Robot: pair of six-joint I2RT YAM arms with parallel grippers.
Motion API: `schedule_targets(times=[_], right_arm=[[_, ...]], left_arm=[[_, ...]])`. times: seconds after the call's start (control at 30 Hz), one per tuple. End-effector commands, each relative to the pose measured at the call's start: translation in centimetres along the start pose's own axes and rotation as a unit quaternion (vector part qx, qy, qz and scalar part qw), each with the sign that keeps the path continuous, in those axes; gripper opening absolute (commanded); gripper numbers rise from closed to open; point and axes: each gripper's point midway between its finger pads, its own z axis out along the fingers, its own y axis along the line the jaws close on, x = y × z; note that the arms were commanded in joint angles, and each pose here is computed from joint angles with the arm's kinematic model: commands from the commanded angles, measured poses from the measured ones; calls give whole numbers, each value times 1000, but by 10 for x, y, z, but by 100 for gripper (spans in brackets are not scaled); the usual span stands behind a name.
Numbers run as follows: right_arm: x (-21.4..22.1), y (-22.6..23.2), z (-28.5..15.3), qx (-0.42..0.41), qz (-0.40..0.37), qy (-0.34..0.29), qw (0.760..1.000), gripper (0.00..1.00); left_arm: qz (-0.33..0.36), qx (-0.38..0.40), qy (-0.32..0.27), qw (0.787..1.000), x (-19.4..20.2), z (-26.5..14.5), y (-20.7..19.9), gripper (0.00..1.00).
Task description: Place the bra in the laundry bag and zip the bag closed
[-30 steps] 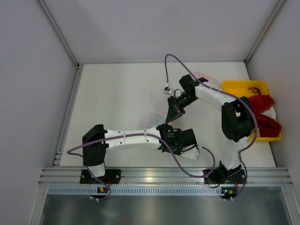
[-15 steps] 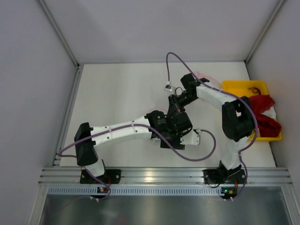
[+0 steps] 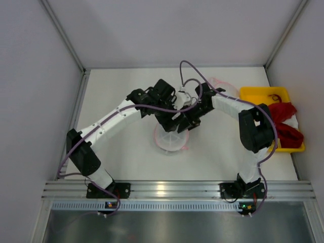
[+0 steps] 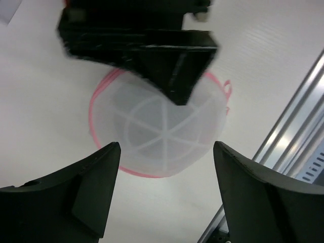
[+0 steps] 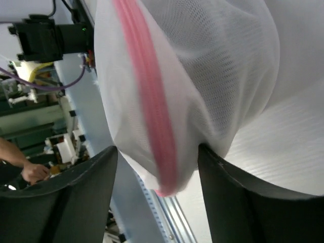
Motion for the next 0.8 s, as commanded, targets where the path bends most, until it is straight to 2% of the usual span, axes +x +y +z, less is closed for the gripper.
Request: schedule_targets(times=[0.0, 0.07, 0.13, 0.17, 0.2, 0.37, 0.53, 0.6, 0.7, 0.77], right_arm=[[-14, -4, -11, 29, -29, -27, 999, 67], [-22, -6, -26, 50, -32, -48, 997, 81], [-31, -5, -46, 63, -33, -78, 994, 87], [-35, -6, -53, 65, -29, -91, 993, 95], [-36, -6, -60, 67, -29, -100, 992, 98], [-38, -2, -96, 82, -18, -153, 985, 100], [-33, 10, -115, 82, -29, -181, 980, 100], [-28, 11, -116, 80, -25, -182, 980, 99], [-18, 17, -120, 78, -29, -187, 979, 99], [-10, 23, -121, 76, -31, -188, 979, 100]], left_arm=[[-88, 2, -26, 996, 16, -5, 19, 81], [-87, -17, -33, 996, 20, -4, 25, 87], [-102, -28, -37, 994, 26, 1, 26, 90], [-106, -34, -38, 993, 27, 1, 27, 98], [-113, -37, -37, 992, 30, 3, 27, 98], [-106, -84, -62, 989, 18, 4, 32, 98], [-114, -108, -19, 987, 35, 29, 26, 98], [-140, -105, -15, 984, 38, 35, 29, 98], [-178, -80, -43, 980, 31, 28, 38, 95], [-167, -55, -63, 982, 22, 20, 38, 93]])
